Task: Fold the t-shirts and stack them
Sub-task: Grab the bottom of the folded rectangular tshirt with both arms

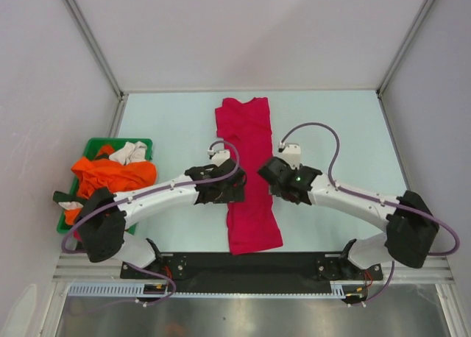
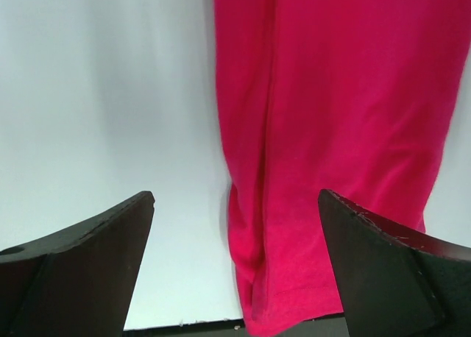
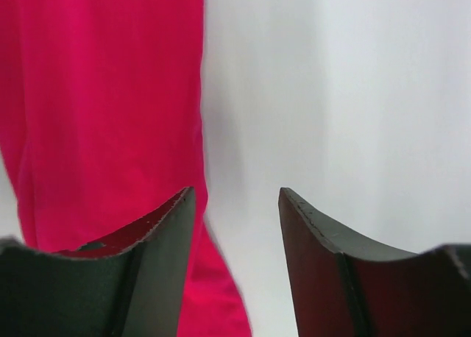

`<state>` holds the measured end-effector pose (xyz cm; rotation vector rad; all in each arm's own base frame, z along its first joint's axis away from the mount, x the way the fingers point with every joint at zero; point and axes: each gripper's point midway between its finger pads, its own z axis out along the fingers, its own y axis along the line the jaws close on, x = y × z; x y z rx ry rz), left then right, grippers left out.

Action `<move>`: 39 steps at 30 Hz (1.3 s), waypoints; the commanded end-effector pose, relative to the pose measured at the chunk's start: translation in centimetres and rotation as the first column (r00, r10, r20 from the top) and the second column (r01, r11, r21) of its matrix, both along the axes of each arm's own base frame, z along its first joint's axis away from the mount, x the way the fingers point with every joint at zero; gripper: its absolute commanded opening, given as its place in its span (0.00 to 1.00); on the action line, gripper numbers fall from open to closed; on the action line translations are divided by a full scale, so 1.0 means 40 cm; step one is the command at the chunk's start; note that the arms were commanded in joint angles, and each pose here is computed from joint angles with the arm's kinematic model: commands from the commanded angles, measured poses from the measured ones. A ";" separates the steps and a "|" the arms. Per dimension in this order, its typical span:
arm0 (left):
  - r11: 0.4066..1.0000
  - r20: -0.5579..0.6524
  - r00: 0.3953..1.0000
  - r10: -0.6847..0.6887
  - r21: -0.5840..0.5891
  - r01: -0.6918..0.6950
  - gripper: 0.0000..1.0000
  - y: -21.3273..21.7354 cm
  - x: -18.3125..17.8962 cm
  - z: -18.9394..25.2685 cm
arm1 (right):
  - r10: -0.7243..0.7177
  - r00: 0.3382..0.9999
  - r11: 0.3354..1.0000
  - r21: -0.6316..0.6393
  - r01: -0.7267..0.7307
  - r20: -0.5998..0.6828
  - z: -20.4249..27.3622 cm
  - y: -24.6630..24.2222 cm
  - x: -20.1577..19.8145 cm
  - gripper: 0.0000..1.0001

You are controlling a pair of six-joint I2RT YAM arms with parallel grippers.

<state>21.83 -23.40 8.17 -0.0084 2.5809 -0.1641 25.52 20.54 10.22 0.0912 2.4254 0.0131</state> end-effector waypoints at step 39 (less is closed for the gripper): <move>0.995 -0.052 0.998 -0.043 -0.095 0.038 0.76 -0.096 -0.360 -0.121 | 0.109 0.986 0.977 0.195 -0.083 -0.128 -0.196 0.014 -0.379 0.37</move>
